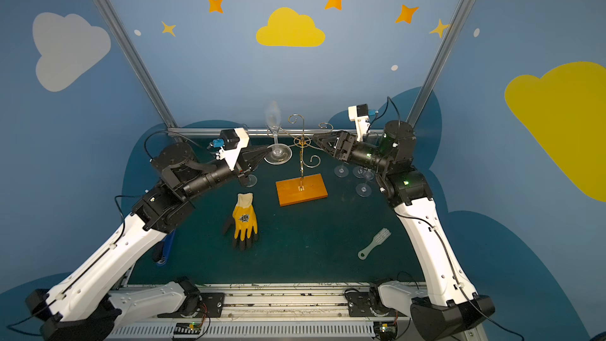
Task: Take the wine glass off the wine glass rack
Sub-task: Pick up the wine glass from the wine glass rack.
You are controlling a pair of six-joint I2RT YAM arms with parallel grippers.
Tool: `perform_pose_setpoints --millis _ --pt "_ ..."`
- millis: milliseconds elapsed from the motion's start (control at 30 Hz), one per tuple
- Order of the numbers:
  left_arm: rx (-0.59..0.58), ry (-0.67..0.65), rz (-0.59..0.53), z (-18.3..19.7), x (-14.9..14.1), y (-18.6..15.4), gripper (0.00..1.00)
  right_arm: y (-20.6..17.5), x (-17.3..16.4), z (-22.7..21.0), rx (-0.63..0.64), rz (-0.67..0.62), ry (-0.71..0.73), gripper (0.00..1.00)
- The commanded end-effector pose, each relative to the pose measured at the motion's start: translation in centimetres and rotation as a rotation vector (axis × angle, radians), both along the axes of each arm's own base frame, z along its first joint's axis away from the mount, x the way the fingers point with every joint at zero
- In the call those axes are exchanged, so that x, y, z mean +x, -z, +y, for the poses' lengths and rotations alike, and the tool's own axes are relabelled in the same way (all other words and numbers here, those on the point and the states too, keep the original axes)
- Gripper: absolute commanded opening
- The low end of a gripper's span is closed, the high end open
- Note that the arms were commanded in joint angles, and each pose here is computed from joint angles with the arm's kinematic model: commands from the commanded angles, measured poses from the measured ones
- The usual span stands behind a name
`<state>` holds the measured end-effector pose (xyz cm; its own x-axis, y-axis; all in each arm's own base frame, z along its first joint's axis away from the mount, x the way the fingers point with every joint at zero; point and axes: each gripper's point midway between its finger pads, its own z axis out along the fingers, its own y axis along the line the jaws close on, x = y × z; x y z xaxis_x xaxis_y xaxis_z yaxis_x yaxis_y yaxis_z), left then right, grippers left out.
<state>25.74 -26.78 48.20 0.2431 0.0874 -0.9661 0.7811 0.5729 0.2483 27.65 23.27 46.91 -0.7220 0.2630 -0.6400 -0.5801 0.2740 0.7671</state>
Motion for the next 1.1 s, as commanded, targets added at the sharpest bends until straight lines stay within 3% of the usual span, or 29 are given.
perform_pose_setpoints --millis 0,300,700,833,1067 --pt "0.005 -0.098 -0.189 0.6 -0.3 -2.3 0.03 -0.5 -1.0 1.6 0.016 0.012 -0.072 0.75" --pt "0.119 -0.124 -0.368 -2.0 -2.2 -0.4 0.03 1.0 -1.6 5.1 0.023 0.064 -0.173 0.68" --pt "0.222 -0.124 -0.469 -4.2 -3.0 1.1 0.03 2.8 -1.8 7.2 -0.005 0.1 -0.227 0.57" --pt "0.246 -0.111 -0.479 -4.5 -3.2 1.5 0.03 2.7 -2.0 7.5 -0.008 0.088 -0.237 0.47" --pt "0.278 -0.097 -0.462 -4.6 -3.2 2.5 0.03 2.7 -2.1 7.6 -0.013 0.07 -0.239 0.17"
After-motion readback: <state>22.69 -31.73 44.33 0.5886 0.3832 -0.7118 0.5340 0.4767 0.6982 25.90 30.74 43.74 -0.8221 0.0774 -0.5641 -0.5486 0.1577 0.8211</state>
